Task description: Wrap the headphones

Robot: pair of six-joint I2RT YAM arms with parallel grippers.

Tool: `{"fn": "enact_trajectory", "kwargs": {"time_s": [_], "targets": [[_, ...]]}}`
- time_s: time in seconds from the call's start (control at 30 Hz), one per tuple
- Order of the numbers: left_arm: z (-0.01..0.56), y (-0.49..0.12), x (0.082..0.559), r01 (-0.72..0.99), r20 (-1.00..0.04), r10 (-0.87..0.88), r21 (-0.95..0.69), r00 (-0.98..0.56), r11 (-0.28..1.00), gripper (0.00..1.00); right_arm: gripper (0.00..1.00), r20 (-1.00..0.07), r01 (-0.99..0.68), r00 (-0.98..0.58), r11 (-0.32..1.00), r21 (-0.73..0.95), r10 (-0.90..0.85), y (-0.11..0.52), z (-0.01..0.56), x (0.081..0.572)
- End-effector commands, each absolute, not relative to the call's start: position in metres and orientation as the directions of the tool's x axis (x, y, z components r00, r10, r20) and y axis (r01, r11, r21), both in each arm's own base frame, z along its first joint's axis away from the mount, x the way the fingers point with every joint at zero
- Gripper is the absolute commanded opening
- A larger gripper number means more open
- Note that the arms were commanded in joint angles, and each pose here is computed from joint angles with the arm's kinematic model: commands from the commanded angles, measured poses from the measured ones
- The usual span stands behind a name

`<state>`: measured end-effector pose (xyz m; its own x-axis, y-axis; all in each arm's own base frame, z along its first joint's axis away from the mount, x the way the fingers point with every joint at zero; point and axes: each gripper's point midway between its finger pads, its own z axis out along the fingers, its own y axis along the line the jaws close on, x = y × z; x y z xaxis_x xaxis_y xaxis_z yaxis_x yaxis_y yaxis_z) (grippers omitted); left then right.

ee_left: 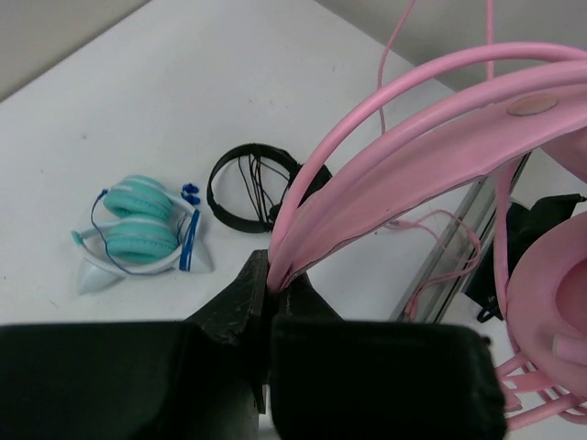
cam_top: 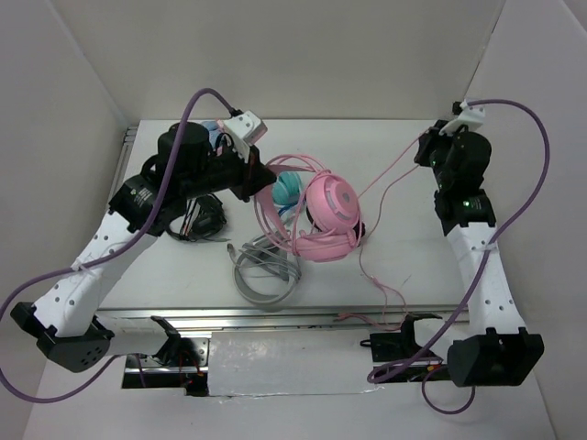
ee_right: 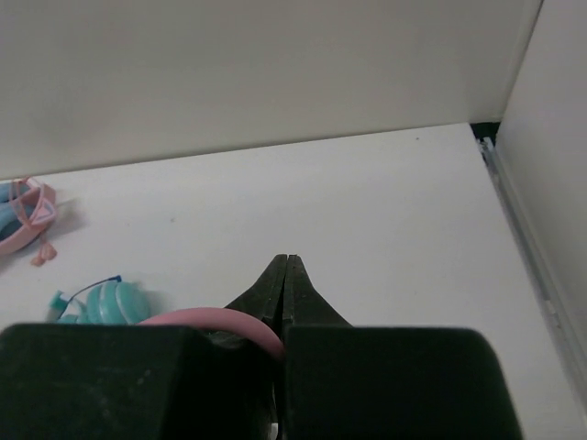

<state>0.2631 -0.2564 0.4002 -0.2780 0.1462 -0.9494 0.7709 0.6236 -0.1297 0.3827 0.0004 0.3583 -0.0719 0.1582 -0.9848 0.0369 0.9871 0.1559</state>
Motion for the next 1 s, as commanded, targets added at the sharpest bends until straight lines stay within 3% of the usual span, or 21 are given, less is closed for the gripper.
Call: {"fn": "enact_trajectory", "kwargs": {"time_s": [0.0,0.13,0.33,0.53,0.67,0.97], "targets": [[0.446,-0.269,0.236,0.842,-0.993,0.042,-0.069,-0.108,0.535,0.0,0.0,-0.989,0.048,-0.074,0.991,0.122,0.125,-0.015,0.386,0.389],[0.419,-0.289,0.229,0.873,-0.991,0.118,0.001,-0.065,0.488,0.0,0.0,-0.995,-0.059,-0.054,0.995,0.082,0.079,0.001,0.416,0.392],[0.361,-0.323,0.251,0.837,-0.937,0.343,0.132,-0.07,0.531,0.0,0.0,-1.0,-0.261,-0.01,0.965,-0.023,-0.027,0.055,0.445,0.377],[0.309,-0.326,0.308,0.606,-0.84,0.503,0.295,-0.205,0.739,0.0,0.0,-0.995,-0.305,-0.031,0.949,-0.083,-0.097,0.083,0.447,0.36],[0.291,-0.309,0.336,0.473,-0.816,0.483,0.304,-0.319,0.827,0.0,0.0,-0.99,-0.289,-0.032,0.949,-0.123,-0.138,0.092,0.448,0.344],[0.318,-0.249,0.399,0.079,-0.851,0.313,0.31,-0.421,0.948,0.0,0.0,-0.988,-0.375,0.004,0.916,-0.146,-0.156,0.133,0.444,0.285]]}}
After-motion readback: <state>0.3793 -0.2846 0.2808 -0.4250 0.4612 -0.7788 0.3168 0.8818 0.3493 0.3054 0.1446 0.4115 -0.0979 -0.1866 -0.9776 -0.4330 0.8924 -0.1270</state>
